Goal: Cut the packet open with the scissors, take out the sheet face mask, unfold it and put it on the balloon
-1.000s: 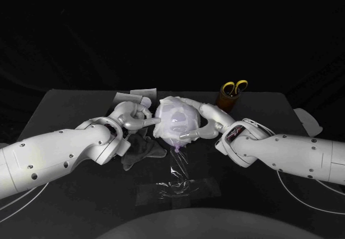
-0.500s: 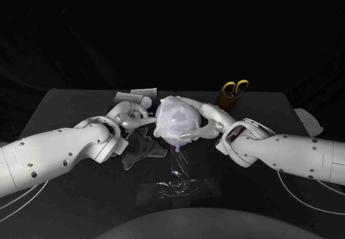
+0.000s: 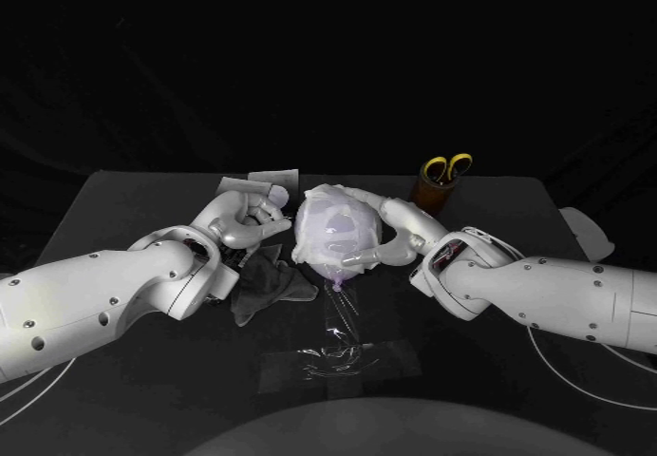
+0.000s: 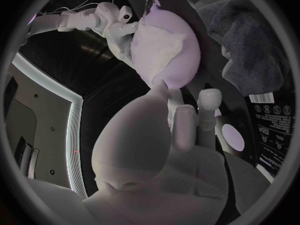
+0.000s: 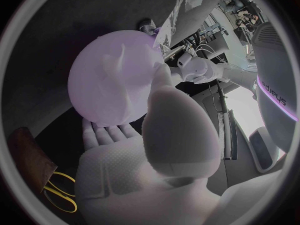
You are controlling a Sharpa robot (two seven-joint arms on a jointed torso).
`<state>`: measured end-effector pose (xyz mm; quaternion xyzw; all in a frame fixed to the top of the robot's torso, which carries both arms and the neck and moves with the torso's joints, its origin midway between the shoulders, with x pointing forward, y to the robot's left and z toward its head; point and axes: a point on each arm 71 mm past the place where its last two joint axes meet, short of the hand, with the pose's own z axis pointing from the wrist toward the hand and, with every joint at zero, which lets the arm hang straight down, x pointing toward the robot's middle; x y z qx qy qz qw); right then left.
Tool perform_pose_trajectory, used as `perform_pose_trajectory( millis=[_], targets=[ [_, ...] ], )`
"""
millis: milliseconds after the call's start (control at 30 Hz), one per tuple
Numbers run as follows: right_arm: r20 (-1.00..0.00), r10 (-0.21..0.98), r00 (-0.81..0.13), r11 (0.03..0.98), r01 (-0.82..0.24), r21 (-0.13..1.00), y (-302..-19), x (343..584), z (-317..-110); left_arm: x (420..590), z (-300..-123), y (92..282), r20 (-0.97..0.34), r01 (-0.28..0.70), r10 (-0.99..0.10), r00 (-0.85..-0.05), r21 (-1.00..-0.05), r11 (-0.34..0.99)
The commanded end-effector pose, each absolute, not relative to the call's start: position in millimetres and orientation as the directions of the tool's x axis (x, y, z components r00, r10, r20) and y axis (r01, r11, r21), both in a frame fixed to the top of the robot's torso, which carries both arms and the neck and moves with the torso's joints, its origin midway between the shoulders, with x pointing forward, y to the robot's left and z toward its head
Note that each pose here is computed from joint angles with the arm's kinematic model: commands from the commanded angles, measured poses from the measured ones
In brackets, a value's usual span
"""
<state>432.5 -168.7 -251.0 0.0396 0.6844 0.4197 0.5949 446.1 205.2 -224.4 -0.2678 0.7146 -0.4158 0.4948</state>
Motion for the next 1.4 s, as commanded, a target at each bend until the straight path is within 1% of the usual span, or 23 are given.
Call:
perform_pose_trajectory(
  millis=[33,200,333,600,933,1167,1400],
  targets=[
    [-0.779,0.530,-0.335,0.647,-0.434,0.627,-167.0,429.4,-257.9,439.0,-212.3,195.8,-0.454,0.170,-0.803,-0.386,-0.891,0.422],
    [-0.779,0.530,-0.336,0.648,-0.433,0.627,-167.4,429.5,-258.1,428.3,-208.4,189.3,-0.495,0.257,-0.765,-0.413,-0.869,0.423],
    [-0.779,0.529,-0.337,0.647,-0.433,0.627,-167.0,429.5,-258.3,424.3,-211.0,185.6,-0.520,0.274,-0.741,-0.426,-0.854,0.442],
    [-0.779,0.529,-0.338,0.648,-0.432,0.628,-167.2,429.3,-258.5,425.8,-221.5,185.1,-0.544,0.215,-0.728,-0.417,-0.837,0.503],
    [-0.778,0.529,-0.338,0.648,-0.431,0.628,-167.6,429.2,-258.5,430.1,-227.8,189.3,-0.564,0.138,-0.733,-0.380,-0.818,0.558],
    [-0.778,0.529,-0.338,0.648,-0.431,0.628,-167.7,429.3,-258.6,431.5,-227.5,190.1,-0.555,0.120,-0.753,-0.352,-0.825,0.552],
    [-0.779,0.528,-0.338,0.648,-0.432,0.627,-167.5,429.2,-258.6,431.6,-227.9,189.8,-0.543,0.105,-0.763,-0.350,-0.833,0.544]
  ],
)
